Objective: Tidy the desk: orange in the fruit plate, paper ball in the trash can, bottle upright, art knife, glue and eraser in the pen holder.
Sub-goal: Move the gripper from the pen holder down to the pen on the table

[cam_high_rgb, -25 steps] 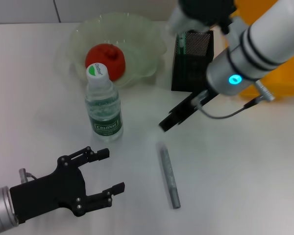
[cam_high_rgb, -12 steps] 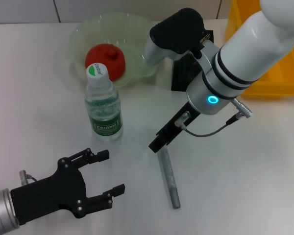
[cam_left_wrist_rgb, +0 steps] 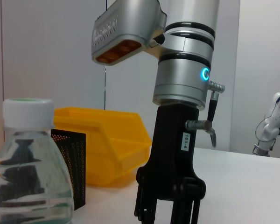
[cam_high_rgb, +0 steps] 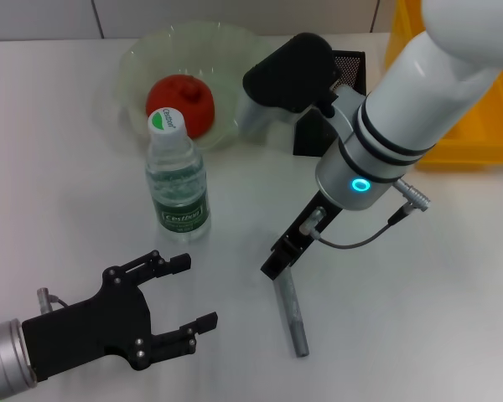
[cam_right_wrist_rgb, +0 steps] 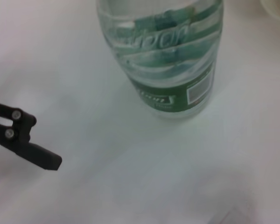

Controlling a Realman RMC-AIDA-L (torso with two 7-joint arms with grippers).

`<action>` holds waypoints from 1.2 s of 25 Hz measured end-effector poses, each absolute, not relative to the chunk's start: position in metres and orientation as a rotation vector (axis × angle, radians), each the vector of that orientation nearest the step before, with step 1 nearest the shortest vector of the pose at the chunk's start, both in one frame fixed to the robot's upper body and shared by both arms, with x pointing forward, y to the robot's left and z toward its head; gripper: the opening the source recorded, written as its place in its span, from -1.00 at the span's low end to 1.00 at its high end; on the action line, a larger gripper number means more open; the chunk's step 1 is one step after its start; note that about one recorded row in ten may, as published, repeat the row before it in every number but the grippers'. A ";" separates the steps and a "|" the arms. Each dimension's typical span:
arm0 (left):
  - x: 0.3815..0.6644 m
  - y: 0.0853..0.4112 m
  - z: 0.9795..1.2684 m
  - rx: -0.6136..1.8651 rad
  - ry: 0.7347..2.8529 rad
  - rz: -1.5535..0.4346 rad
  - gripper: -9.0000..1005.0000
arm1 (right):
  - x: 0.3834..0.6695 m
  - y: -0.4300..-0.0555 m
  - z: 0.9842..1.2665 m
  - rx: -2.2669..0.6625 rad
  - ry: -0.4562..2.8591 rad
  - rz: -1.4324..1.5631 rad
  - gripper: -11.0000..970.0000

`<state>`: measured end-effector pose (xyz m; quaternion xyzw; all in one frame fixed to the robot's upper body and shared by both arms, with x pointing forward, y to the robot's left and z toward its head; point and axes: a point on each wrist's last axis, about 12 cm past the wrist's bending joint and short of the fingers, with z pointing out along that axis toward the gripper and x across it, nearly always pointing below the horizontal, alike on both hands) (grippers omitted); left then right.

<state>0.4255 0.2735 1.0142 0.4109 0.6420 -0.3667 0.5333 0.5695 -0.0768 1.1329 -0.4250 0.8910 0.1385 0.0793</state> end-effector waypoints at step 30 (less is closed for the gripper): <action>0.427 0.272 1.015 0.983 1.525 -0.874 0.59 | 0.569 -0.071 1.125 -1.260 2.720 0.348 -0.11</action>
